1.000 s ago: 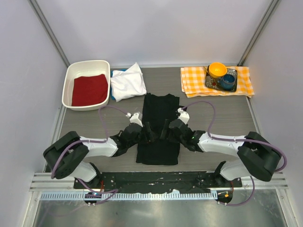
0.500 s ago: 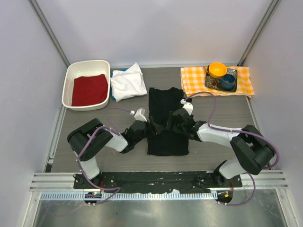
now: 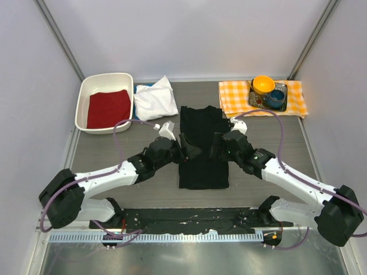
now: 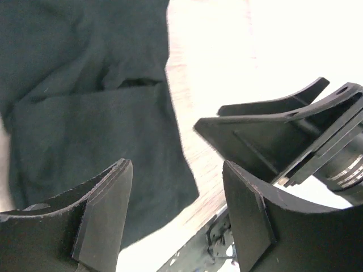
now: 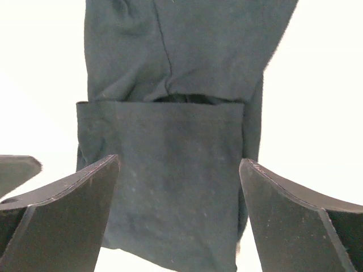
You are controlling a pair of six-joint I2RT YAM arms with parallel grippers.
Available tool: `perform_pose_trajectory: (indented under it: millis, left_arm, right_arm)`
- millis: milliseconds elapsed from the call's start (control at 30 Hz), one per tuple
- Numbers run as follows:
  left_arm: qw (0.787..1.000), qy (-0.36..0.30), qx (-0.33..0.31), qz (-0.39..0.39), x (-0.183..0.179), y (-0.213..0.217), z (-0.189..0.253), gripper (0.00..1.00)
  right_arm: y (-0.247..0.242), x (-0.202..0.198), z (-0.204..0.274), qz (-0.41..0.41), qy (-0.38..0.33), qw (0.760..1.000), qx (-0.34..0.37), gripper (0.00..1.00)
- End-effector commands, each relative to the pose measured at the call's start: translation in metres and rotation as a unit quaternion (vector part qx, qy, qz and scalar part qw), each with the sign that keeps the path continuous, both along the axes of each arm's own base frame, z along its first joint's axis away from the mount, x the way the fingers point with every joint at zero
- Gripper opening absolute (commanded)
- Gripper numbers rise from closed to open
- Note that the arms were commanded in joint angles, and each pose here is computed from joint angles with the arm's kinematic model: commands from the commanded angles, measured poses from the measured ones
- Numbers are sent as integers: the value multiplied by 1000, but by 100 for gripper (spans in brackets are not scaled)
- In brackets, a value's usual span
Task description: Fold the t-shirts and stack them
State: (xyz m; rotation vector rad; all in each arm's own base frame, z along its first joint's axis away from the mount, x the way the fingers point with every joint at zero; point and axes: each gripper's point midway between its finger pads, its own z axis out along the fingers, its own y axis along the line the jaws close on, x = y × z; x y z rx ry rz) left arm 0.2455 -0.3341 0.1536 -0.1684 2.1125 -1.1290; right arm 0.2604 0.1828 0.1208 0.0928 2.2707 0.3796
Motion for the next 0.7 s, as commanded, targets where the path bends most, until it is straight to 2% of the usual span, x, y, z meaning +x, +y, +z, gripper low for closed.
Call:
perform_pose_trajectory:
  millis: [0, 167, 233, 300, 333, 667]
  left_arm:
    - [990, 100, 95, 2, -40, 44, -51, 68]
    - [979, 169, 108, 32, -77, 84, -90, 60]
    - [977, 181, 102, 43, -83, 90, -95, 55]
    - [976, 187, 98, 46, -90, 94, -99, 43]
    - [975, 191, 99, 47, -93, 97, -103, 42]
    - [978, 190, 78, 35, -101, 82, -109, 41]
  right_arm:
    - [-19, -24, -6, -2, 34, 999, -28, 93]
    - [-29, -42, -15, -4, 55, 998, -23, 93]
    - [-31, -47, -15, -6, 56, 998, -17, 92]
    - [-31, -49, -15, -5, 57, 998, -11, 92]
    - [-32, -51, -17, -5, 60, 998, -13, 92]
    - [-39, -63, -28, -10, 73, 997, -8, 92]
